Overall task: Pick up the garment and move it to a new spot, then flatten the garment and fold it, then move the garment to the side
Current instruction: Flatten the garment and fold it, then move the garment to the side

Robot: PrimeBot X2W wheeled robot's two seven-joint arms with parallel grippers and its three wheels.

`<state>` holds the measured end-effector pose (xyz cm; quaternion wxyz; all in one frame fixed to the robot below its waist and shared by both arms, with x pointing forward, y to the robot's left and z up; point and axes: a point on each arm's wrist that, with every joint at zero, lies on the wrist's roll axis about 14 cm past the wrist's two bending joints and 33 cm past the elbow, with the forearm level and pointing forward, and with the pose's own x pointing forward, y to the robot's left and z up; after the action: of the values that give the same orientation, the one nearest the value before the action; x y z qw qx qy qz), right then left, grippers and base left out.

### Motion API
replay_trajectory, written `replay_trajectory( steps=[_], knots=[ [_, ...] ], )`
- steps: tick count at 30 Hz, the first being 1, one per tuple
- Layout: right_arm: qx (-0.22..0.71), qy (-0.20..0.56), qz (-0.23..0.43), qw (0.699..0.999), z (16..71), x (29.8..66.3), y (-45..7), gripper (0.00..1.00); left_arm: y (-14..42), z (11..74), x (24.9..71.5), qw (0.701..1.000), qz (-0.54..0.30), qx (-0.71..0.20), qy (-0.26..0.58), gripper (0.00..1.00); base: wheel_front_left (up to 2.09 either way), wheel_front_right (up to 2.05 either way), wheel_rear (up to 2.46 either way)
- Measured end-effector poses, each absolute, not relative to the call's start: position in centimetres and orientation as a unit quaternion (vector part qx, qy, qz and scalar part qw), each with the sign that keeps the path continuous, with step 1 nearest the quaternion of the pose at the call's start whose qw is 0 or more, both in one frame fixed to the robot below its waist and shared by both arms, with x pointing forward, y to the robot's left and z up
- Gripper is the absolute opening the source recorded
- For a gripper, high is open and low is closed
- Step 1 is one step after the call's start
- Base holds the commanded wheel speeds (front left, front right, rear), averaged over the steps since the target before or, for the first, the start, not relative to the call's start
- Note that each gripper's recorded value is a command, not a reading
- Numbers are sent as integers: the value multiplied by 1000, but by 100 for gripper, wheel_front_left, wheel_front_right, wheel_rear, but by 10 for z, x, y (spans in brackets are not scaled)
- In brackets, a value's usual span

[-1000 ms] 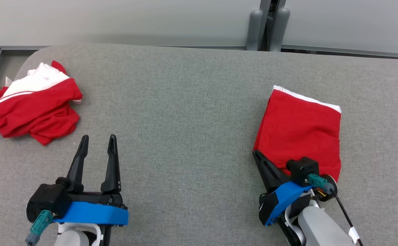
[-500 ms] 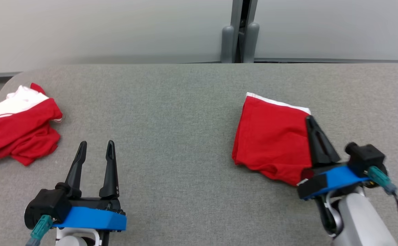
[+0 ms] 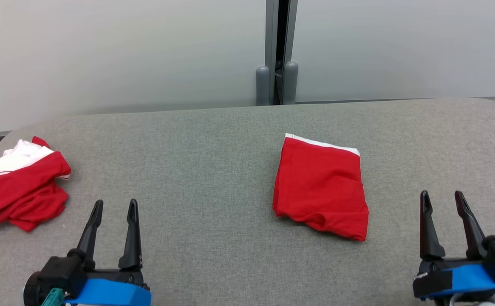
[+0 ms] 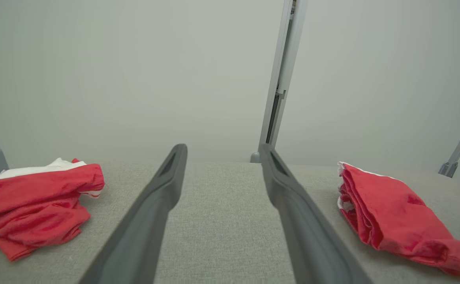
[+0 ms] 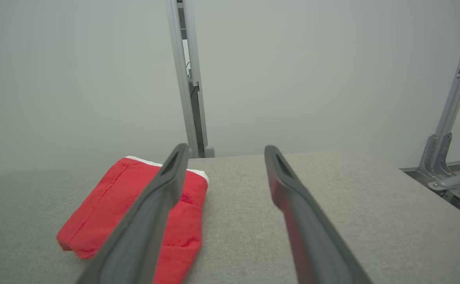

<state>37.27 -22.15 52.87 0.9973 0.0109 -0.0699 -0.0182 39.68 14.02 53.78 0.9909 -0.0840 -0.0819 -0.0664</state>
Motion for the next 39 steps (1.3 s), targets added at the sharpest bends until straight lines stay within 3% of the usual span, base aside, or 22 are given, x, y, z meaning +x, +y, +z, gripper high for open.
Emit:
replay_trajectory(
  steps=[12,39],
  knots=[
    [5,-46,-14,999,523,344,-213,100,158,532,375,994,-42,-72,-69,100,0,0,0],
    [1,-41,17,999,527,357,-193,100,166,528,372,995,-28,-74,-62,100,0,0,0]
  ],
)
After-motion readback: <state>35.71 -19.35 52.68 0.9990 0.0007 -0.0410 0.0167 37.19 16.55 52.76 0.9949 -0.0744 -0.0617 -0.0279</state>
